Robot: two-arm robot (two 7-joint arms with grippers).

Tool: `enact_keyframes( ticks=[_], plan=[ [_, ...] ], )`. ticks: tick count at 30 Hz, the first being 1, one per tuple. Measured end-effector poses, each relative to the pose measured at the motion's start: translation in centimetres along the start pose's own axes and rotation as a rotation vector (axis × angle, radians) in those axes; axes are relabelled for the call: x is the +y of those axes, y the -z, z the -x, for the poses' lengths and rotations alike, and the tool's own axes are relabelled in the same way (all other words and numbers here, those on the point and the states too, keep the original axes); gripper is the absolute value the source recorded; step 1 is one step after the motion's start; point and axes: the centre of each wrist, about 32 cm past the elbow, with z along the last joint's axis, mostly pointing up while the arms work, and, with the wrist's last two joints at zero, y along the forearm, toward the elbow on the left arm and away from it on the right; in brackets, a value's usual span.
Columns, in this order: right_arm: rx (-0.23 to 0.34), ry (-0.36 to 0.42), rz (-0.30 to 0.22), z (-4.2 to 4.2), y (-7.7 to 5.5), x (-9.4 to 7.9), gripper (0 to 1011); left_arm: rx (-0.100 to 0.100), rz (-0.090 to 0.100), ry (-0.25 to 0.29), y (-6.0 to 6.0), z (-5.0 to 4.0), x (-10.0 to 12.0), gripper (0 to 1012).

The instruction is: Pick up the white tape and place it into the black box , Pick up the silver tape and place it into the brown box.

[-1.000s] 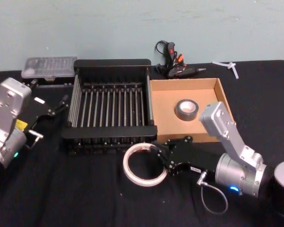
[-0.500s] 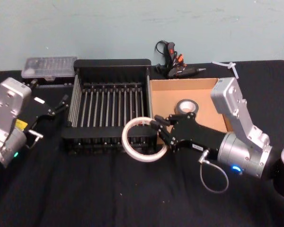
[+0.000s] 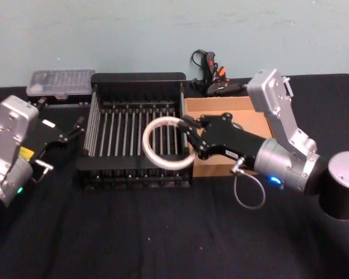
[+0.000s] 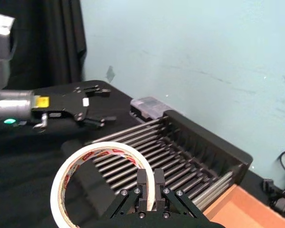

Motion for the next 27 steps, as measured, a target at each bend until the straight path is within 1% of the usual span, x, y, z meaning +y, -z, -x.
enact_keyframes(
  ticks=[1,2,4,7,8,10,11,15,20,21,24,27],
  plan=[
    [0.001,0.009,-0.002,-0.17,-0.1,0.4,98,0.000,0.000,0.000,0.0,0.00,0.0,1001],
    [0.001,0.009,-0.002,-0.17,-0.1,0.4,98,0.000,0.000,0.000,0.0,0.00,0.0,1002],
    [0.000,0.026,-0.006,-0.53,-0.3,1.3,98,0.000,0.000,0.000,0.0,0.00,0.0,1001],
    [0.000,0.039,-0.007,-0.75,-0.3,2.0,98,0.000,0.000,0.000,0.0,0.00,0.0,1001],
    [0.001,0.050,-0.007,-0.88,-0.4,2.6,98,0.000,0.000,0.000,0.0,0.00,0.0,1001],
    [0.003,0.062,-0.004,-1.02,-0.5,3.1,98,0.000,0.000,0.000,0.0,0.00,0.0,1001],
    [0.008,0.074,0.000,-1.15,-0.5,3.7,98,0.000,0.000,0.000,0.0,0.00,0.0,1001],
    [0.018,0.098,0.014,-1.37,-0.5,4.8,98,0.000,0.000,0.000,0.0,0.00,0.0,1001],
    [0.027,0.138,0.047,-1.71,-0.2,7.1,98,0.000,0.000,0.000,0.0,0.00,0.0,1001],
    [0.027,0.138,0.047,-1.71,-0.2,7.1,98,0.000,0.000,0.000,0.0,0.00,0.0,1001],
    [0.038,0.163,0.062,-1.92,0.1,8.5,98,0.000,0.000,0.000,0.0,0.00,0.0,1001],
    [0.044,0.174,0.069,-2.03,0.2,9.2,98,0.000,0.000,0.000,0.0,0.00,0.0,1001]
  ],
)
